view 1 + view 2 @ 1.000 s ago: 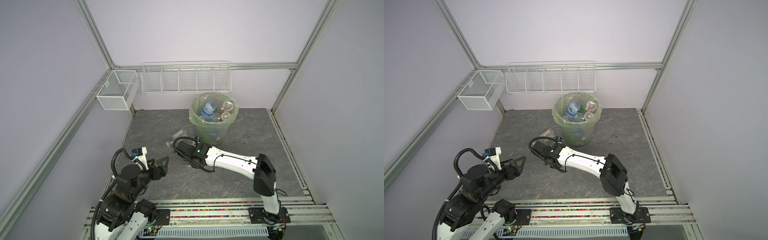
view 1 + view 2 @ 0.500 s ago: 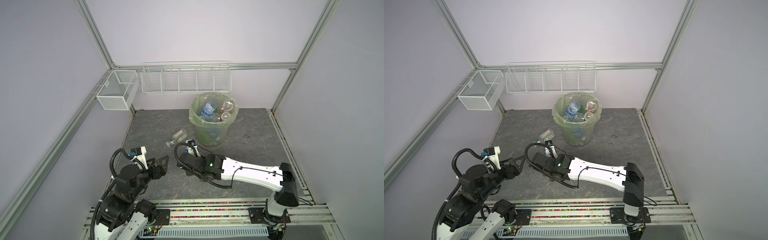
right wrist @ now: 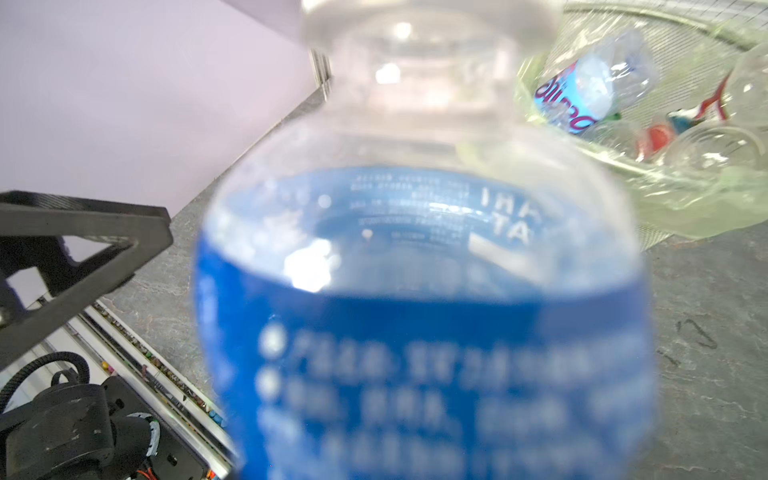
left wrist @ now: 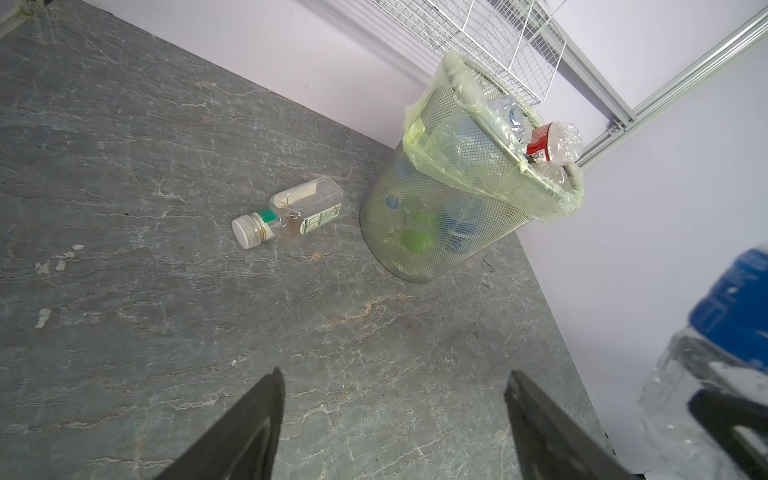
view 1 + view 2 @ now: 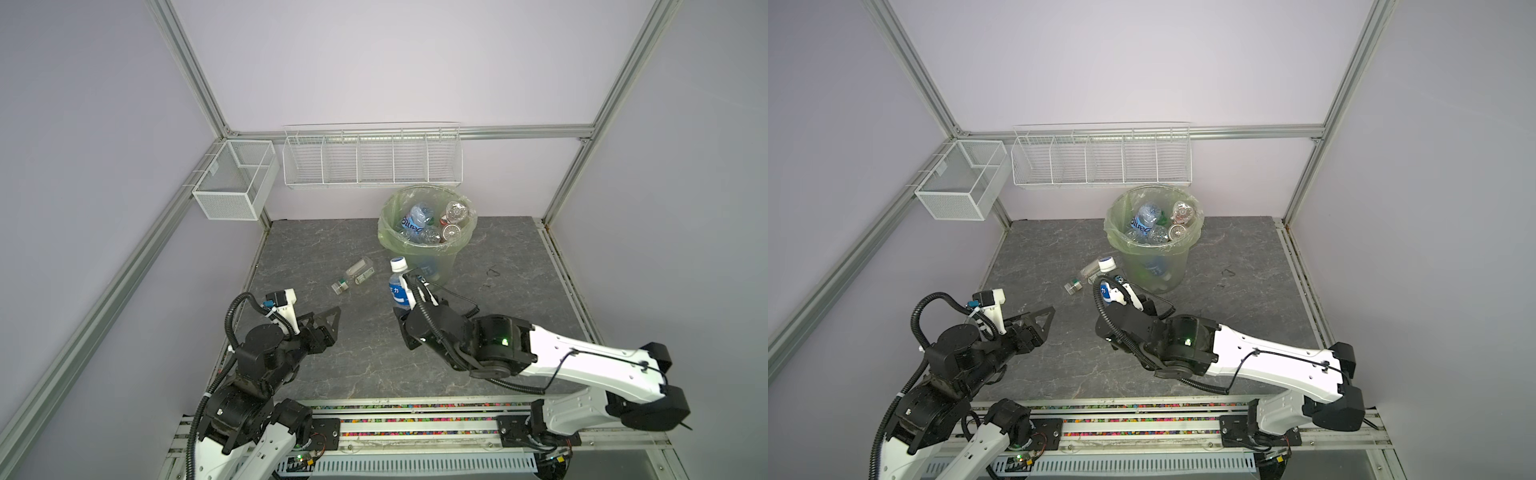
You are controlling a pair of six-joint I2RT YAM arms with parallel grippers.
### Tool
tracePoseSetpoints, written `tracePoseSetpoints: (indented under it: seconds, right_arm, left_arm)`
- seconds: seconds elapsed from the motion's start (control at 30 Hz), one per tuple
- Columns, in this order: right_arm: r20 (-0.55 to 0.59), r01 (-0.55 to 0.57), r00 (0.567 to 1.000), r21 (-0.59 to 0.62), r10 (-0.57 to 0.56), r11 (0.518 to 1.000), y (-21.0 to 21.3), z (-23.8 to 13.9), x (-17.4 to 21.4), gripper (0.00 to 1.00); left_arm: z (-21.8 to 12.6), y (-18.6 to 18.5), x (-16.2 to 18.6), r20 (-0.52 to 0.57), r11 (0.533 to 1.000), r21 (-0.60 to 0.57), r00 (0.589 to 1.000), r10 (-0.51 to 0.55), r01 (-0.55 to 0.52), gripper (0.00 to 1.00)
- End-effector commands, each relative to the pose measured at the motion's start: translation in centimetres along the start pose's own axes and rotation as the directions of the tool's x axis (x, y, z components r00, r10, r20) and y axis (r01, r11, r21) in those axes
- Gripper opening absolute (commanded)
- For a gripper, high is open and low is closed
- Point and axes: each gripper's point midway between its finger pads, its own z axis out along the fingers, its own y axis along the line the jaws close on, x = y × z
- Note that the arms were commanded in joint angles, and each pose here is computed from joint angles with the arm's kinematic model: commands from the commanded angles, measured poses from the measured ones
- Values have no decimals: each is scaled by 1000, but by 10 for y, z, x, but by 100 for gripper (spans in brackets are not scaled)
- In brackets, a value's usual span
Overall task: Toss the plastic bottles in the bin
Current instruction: 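Lift the blue-labelled bottle upright with the right gripper, then carry the blue-labelled bottle over the bin with the right gripper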
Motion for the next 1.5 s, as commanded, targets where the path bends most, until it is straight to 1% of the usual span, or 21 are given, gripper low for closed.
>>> tracePoseSetpoints:
  seconds: [0.0, 0.13, 0.23, 0.4, 0.47, 0.63, 0.73, 0.93, 0.97, 1.0, 1.13, 1.27, 1.47]
  right_arm:
    - [74, 72, 994, 75, -78, 995, -26, -19, -19, 7]
    - [138, 68, 987, 106, -83, 992, -52, -42, -38, 10]
    - [167, 56, 983, 137, -79, 989, -73, -53, -50, 11]
    - [168, 9, 985, 147, -34, 989, -101, -54, -64, 11]
    - [147, -3, 989, 145, -18, 989, -109, -48, -69, 12]
    - [46, -46, 998, 103, 41, 994, -122, -19, -79, 14]
    - [-6, -69, 998, 93, 70, 993, -128, 0, -85, 15]
    - [-75, -112, 990, 64, 117, 992, -130, 37, -99, 15]
    - [-73, -119, 990, 62, 124, 991, -130, 42, -104, 15]
    - [-108, -112, 987, 71, 119, 991, -131, 46, -98, 15]
    - [-136, -105, 984, 51, 111, 993, -127, 60, -100, 16]
    - [-158, -87, 983, 52, 95, 995, -125, 65, -99, 16]
    - [-150, -76, 985, 75, 87, 994, -131, 68, -103, 16]
  left_arm:
    - [6, -2, 2, -9, 1000, 18, 1000, -19, 19, 83]
    - [12, -3, 7, -22, 999, 39, 999, -36, 36, 82]
    - [16, -5, 11, -32, 997, 55, 998, -50, 51, 82]
    - [19, -5, 14, -41, 996, 63, 997, -60, 62, 81]
    - [20, -5, 16, -45, 996, 64, 997, -60, 63, 81]
    - [19, -5, 16, -47, 996, 68, 997, -60, 63, 81]
    - [19, -5, 17, -50, 996, 68, 997, -60, 63, 81]
    - [16, -5, 17, -50, 996, 65, 997, -53, 56, 81]
    - [16, -5, 16, -48, 996, 66, 998, -52, 55, 81]
    - [15, -5, 16, -48, 996, 64, 997, -52, 55, 81]
    - [14, -4, 16, -47, 997, 58, 998, -42, 45, 81]
    - [14, -3, 17, -47, 998, 55, 998, -37, 40, 81]
    - [16, -3, 17, -50, 998, 53, 998, -34, 37, 81]
